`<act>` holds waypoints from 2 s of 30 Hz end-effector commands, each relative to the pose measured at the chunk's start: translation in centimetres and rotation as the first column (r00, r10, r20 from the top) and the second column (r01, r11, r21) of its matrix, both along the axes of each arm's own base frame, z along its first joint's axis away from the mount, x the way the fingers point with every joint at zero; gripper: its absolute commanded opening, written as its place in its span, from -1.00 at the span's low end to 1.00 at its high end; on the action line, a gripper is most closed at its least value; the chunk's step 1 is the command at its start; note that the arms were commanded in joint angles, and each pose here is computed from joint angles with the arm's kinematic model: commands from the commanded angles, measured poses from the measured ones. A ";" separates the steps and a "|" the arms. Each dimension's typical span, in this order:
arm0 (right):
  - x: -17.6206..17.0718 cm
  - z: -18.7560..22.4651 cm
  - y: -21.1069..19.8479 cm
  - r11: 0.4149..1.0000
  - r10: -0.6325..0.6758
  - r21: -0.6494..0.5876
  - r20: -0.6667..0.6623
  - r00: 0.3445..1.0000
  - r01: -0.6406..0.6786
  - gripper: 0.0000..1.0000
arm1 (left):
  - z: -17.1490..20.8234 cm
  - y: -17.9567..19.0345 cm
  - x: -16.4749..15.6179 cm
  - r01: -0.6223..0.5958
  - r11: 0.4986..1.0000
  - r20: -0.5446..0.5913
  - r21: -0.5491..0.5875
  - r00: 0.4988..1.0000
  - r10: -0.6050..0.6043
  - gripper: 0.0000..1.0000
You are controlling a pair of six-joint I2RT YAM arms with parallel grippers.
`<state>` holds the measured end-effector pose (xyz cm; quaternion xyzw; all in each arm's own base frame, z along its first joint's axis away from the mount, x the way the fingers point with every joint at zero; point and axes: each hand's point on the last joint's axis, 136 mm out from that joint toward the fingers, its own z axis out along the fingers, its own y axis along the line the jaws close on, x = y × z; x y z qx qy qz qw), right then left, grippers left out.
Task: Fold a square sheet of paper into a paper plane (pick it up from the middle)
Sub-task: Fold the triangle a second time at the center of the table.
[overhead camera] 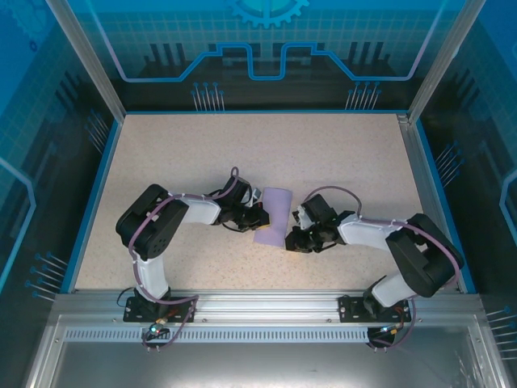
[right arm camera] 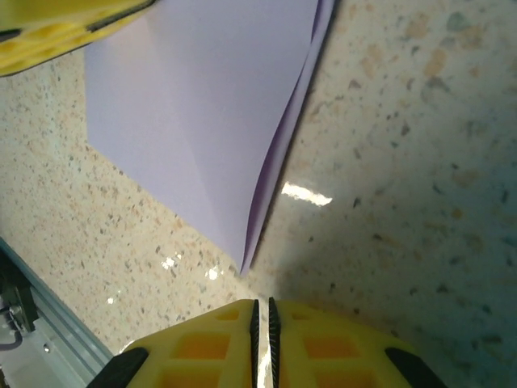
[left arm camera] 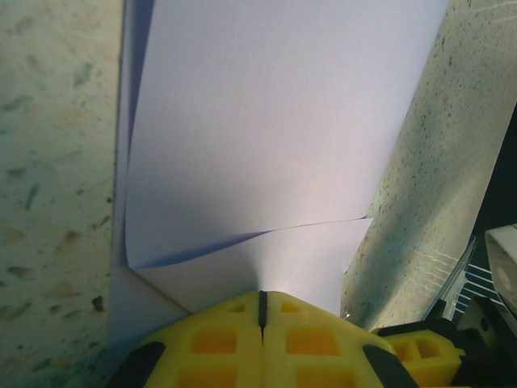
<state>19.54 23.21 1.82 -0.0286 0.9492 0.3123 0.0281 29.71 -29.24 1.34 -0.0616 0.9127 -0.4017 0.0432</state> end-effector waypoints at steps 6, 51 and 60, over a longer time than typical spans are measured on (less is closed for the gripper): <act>3.7 3.6 3.2 0.996 0.012 0.090 0.072 0.997 -0.019 -0.70 | -3.1 1.7 -1.0 -0.035 0.994 -0.077 0.107 0.996 0.044 -0.99; 1.9 -4.1 1.0 0.998 0.018 -0.056 -0.106 0.994 -0.024 -0.89 | 1.3 5.0 4.7 -0.109 0.991 0.058 0.082 0.993 0.105 -0.85; 1.9 -4.1 0.9 0.998 0.016 -0.060 -0.103 0.995 -0.022 -0.88 | 4.2 2.9 2.8 -0.066 0.997 0.101 0.036 0.993 0.062 -0.78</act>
